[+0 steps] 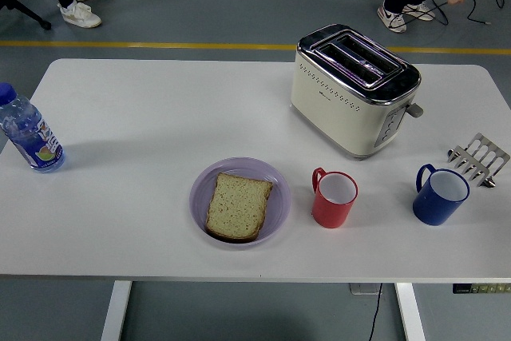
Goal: Pick up the cup,pour liquid into bread,place the cup on the desk
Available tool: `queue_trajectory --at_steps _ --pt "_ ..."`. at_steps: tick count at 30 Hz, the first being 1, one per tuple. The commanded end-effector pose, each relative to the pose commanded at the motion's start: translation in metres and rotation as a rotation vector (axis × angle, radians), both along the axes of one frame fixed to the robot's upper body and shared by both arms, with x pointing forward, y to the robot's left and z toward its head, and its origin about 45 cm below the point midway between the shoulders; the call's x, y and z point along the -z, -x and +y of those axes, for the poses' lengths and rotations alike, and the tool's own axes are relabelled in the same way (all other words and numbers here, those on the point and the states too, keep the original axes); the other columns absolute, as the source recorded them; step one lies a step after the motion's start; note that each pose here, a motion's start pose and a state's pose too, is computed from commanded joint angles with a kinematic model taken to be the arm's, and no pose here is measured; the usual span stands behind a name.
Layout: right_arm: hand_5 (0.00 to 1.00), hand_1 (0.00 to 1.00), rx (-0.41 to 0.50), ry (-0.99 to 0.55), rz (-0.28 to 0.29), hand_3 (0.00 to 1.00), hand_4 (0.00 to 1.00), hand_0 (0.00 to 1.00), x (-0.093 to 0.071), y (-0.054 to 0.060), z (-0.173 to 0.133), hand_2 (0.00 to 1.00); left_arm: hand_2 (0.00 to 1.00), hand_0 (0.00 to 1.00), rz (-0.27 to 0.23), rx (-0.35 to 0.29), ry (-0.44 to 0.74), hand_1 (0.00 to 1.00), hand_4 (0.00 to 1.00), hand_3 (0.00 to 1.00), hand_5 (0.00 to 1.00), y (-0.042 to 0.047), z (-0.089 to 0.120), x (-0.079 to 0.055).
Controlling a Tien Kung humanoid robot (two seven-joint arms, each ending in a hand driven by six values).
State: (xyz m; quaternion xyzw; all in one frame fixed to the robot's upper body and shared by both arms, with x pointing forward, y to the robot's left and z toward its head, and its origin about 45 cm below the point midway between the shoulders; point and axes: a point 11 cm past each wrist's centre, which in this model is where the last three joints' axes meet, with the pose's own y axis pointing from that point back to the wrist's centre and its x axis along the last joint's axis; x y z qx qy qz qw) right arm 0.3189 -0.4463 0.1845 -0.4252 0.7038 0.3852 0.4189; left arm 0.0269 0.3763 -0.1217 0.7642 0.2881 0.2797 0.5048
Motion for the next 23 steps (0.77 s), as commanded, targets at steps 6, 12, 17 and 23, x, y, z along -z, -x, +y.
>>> queue_trajectory --at_steps 6,12,17,23 --pt "0.214 0.619 -0.015 0.017 -0.024 0.614 0.631 0.656 0.006 -0.005 0.01 0.665 0.435 0.346 -0.007 -0.007 0.004 0.343 0.596 0.742 0.998 -0.0024 -0.001 0.0" --pt "0.212 0.619 -0.031 0.017 -0.007 0.615 0.628 0.656 0.014 -0.007 0.013 0.665 0.435 0.346 -0.017 -0.01 0.006 0.343 0.597 0.741 0.998 -0.0062 -0.002 0.0" --pt "0.212 0.619 -0.028 0.013 -0.002 0.615 0.628 0.656 0.016 -0.006 0.012 0.665 0.435 0.346 -0.021 -0.013 0.007 0.343 0.597 0.741 0.998 -0.0071 -0.003 0.0" --pt "0.21 0.618 -0.017 0.016 -0.016 0.614 0.623 0.657 0.01 -0.006 0.008 0.664 0.434 0.346 -0.02 -0.012 0.007 0.342 0.598 0.741 0.998 -0.0067 -0.002 0.0"
